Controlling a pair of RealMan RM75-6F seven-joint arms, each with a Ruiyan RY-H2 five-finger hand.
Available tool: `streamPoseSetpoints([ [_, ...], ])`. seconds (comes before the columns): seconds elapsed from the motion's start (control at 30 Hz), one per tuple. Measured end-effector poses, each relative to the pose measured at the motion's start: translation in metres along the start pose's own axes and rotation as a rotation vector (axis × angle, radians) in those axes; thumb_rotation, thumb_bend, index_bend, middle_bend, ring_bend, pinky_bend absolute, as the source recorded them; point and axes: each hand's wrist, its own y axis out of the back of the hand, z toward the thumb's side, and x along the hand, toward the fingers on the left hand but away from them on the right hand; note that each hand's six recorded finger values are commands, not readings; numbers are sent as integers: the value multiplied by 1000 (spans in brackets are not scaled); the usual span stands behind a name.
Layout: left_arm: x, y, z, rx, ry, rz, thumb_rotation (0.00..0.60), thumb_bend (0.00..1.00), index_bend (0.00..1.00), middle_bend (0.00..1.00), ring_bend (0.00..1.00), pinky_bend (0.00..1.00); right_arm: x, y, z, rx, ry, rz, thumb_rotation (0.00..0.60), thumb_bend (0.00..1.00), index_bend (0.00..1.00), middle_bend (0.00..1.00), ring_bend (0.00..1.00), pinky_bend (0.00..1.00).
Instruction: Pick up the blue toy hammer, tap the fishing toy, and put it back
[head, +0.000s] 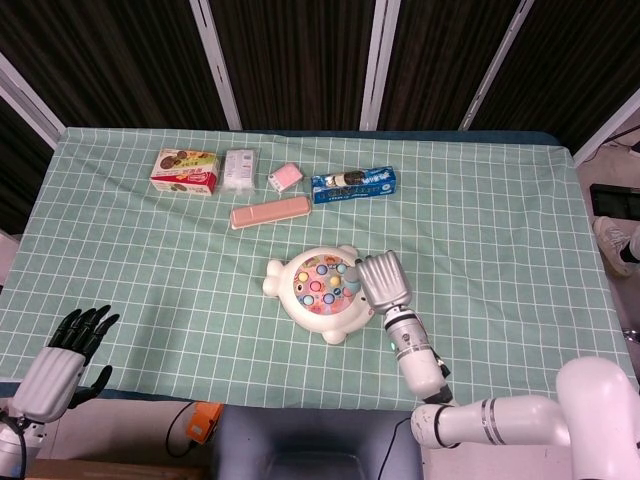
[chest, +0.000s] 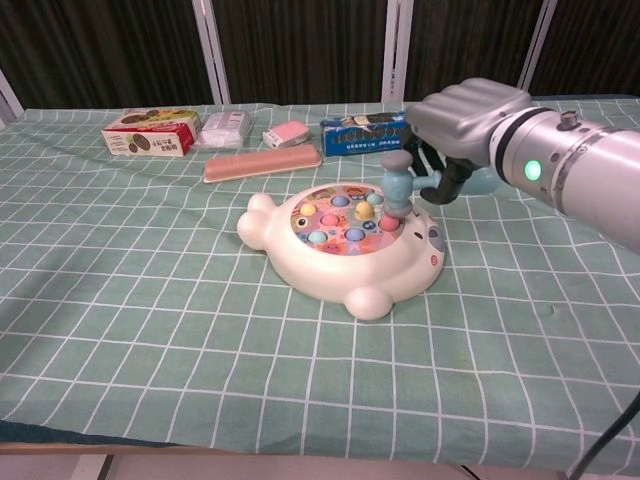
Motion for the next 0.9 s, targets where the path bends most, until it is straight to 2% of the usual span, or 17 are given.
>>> streamPoseSetpoints([
  [0.23,-1,0,0,3,1,3,600,416,0,0,0,54,8,13,-22,-90,-8,-78,600,579,956,693,712,717],
  [0.43,-2,1,0,5,4,7,600,417,0,0,0,54,21,3,-49,-201,2,-138,600,579,946,693,712,716],
  [0.63,0,-1,0,11,11,3,600,416,0,0,0,54,31,-34,-89,-290,0,-155,600,579,940,693,706,714],
  [0.8,2,-3,1,16,15,-3,600,417,0,0,0,54,33,-74,-119,-274,-6,-126,600,579,931,693,699,710],
  [0.9,4,-4,1,17,17,-6,600,417,0,0,0,54,34,-94,-123,-262,0,-95,600,579,930,693,698,708],
])
